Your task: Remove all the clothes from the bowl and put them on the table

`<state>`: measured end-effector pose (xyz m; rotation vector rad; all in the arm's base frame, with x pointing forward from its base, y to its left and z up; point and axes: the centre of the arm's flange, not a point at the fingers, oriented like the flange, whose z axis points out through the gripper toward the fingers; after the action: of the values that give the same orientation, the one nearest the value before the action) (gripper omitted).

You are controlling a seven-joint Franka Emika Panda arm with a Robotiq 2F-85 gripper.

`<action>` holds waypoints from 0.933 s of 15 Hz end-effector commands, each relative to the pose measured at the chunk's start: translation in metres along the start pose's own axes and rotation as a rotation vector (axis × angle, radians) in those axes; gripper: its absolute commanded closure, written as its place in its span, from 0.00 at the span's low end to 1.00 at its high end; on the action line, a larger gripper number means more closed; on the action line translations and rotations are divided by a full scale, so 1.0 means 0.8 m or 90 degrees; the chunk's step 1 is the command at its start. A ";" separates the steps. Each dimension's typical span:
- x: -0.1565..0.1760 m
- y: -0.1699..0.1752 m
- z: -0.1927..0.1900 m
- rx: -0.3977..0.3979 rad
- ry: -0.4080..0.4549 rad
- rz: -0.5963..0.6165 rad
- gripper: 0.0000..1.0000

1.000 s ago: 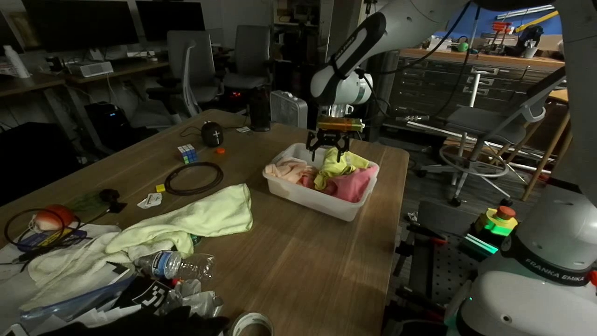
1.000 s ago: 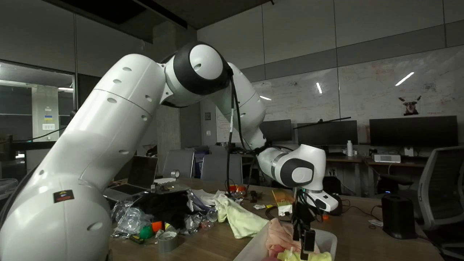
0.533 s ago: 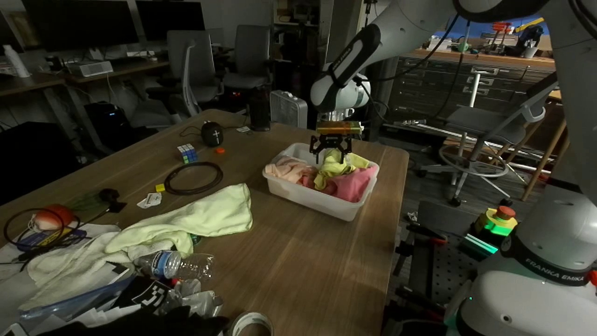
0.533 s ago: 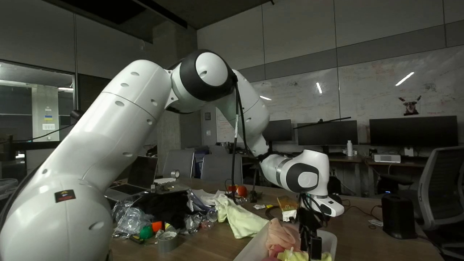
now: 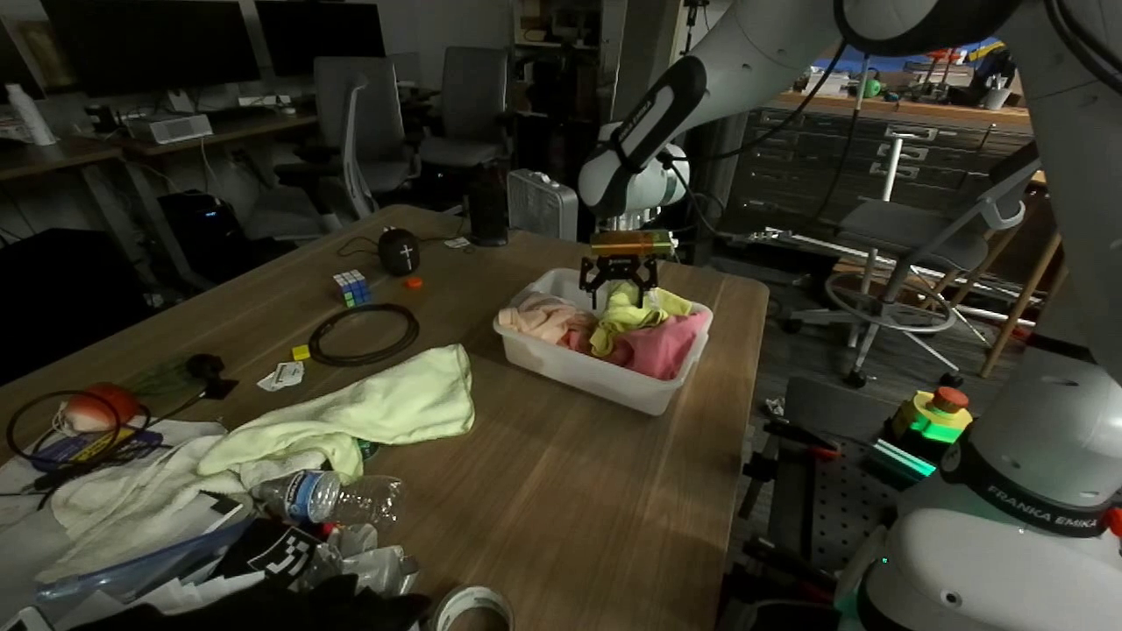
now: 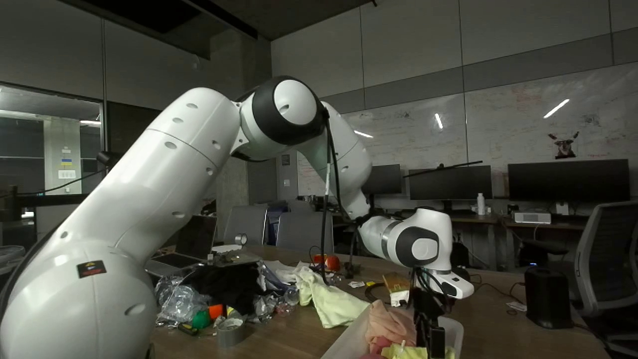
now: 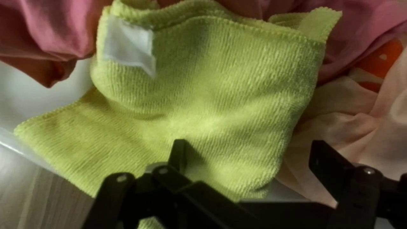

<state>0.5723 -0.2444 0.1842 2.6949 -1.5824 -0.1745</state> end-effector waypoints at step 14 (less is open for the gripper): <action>-0.009 -0.009 -0.012 0.032 0.040 -0.025 0.92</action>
<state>0.5770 -0.2411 0.1758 2.7004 -1.5635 -0.1279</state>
